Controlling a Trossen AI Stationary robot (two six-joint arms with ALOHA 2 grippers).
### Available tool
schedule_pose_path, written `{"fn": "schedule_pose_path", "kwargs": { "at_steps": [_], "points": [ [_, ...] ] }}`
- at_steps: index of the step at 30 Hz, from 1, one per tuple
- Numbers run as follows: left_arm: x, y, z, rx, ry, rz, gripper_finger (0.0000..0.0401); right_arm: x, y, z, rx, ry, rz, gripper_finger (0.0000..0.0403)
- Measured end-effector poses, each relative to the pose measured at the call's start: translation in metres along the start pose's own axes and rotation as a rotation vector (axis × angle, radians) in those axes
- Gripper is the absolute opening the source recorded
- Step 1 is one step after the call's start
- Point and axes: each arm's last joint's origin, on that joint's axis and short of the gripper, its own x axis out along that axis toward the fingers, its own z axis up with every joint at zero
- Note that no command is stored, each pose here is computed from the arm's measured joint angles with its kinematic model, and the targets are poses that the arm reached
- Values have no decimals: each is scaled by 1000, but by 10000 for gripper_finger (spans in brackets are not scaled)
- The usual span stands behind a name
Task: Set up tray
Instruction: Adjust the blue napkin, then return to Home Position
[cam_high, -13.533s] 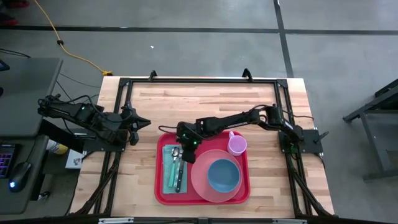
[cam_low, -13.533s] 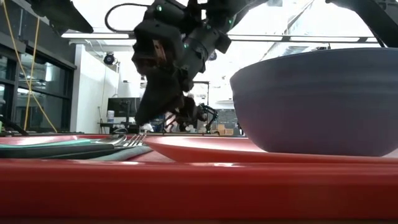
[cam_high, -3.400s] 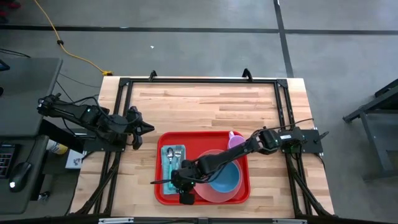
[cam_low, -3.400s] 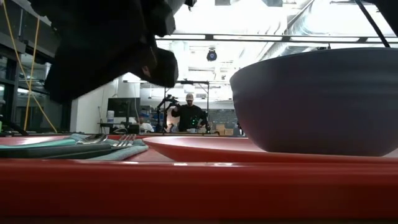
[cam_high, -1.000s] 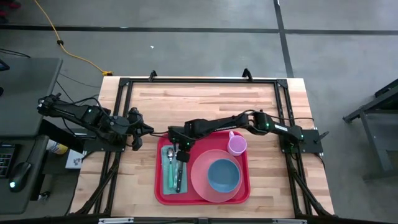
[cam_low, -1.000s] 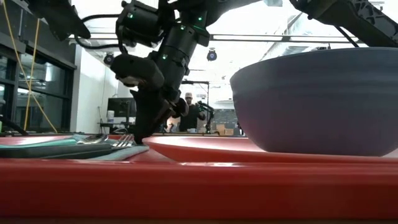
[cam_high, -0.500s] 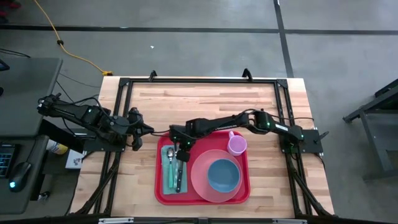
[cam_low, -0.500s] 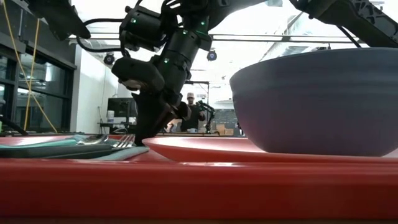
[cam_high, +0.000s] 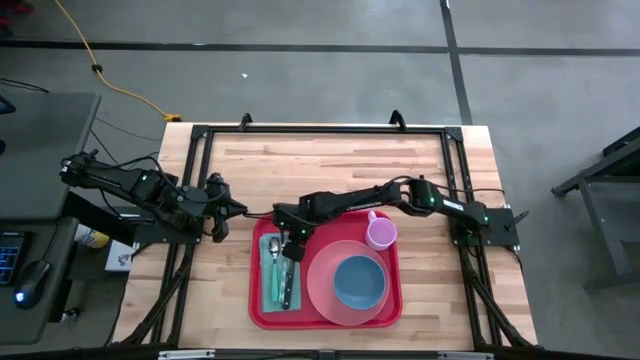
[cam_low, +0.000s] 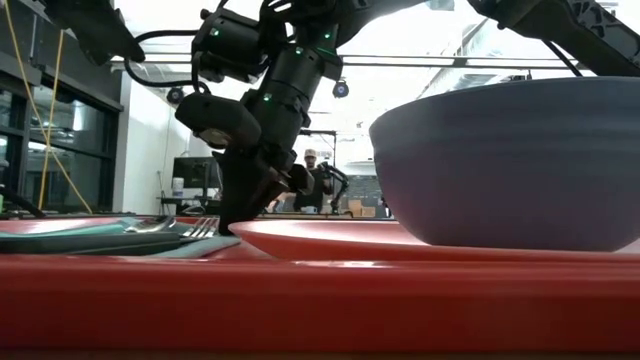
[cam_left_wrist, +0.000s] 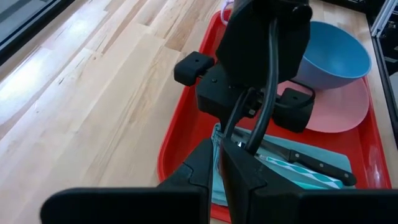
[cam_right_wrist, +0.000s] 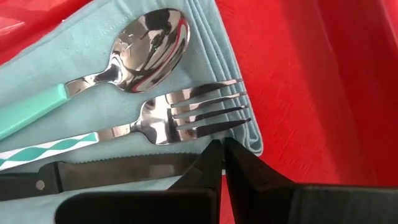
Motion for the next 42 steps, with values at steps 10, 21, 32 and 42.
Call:
{"fn": "schedule_pose_path", "kwargs": {
  "at_steps": [10,21,32,42],
  "points": [
    [0,0,0,-1,7,-13,60,0,-7,-4,81,36,-66,0],
    [0,-1,0,-1,10,-18,60,-3,-7,-3,92,28,-70,0],
    [0,-1,0,0,10,-19,60,-20,-10,-4,102,23,-139,0],
    [0,-1,0,10,9,-18,60,-29,3,-1,72,-22,-58,0]
  ]
}}
